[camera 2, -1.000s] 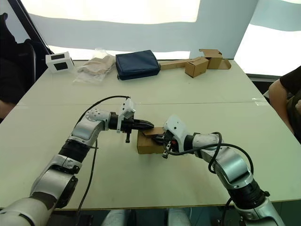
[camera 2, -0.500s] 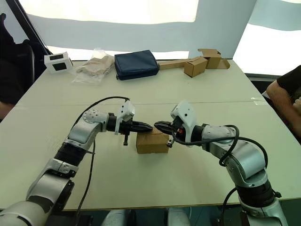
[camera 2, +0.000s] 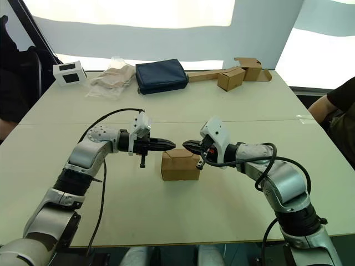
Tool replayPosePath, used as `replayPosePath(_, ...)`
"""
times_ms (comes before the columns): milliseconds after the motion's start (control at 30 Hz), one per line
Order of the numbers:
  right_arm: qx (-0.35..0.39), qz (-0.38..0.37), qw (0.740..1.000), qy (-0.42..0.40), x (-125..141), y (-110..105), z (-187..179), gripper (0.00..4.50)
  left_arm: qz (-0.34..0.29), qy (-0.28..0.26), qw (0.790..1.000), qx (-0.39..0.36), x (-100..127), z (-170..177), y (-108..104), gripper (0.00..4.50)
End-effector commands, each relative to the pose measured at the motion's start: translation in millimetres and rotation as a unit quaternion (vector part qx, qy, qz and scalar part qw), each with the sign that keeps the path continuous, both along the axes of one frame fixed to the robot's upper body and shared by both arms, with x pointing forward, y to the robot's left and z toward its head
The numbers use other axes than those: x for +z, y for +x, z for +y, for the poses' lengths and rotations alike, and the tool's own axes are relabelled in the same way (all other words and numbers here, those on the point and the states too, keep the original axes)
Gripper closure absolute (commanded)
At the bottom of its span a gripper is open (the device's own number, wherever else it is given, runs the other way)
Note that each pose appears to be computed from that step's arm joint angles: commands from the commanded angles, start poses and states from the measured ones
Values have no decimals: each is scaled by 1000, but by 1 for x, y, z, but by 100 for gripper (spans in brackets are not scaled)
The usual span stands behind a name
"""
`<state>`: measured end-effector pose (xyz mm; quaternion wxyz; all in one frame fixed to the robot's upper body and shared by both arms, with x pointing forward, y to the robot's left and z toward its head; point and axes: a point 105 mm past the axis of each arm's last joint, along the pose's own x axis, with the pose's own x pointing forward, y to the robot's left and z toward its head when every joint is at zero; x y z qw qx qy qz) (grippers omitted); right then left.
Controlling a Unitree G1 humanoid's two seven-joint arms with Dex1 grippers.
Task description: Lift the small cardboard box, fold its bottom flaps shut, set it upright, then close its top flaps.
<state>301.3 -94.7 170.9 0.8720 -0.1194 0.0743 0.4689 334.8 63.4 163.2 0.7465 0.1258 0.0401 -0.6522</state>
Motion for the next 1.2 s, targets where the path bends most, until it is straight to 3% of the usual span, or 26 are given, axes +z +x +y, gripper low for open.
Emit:
replayPosePath(33, -12, 35, 999, 3, -30, 3, -4, 450, 7, 3, 1000, 0, -9, -1, -6, 444)
replayPosePath(167, -16, 62, 998, -17, -56, 2, -7, 450, 30, 16, 999, 10, -27, 3, -9, 444)
replayPosePath(267, -17, 57, 998, -20, -58, 3, -7, 450, 38, 21, 999, 16, -33, 7, -11, 444)
replayPosePath(567, -4, -8, 999, 47, 11, -5, -8, 450, 17, -28, 998, 47, 9, 26, -13, 444)
replayPosePath(700, -4, -19, 999, 43, 28, -19, -21, 450, 10, -44, 996, 71, 23, 40, -22, 444)
replayPosePath(833, -10, -10, 1000, -4, 26, -39, -43, 450, 10, -60, 994, 89, 37, 60, -35, 444)
replayPosePath(1200, -22, 47, 994, -96, 18, -79, -89, 450, 13, 35, 989, 146, 29, 123, -70, 444)
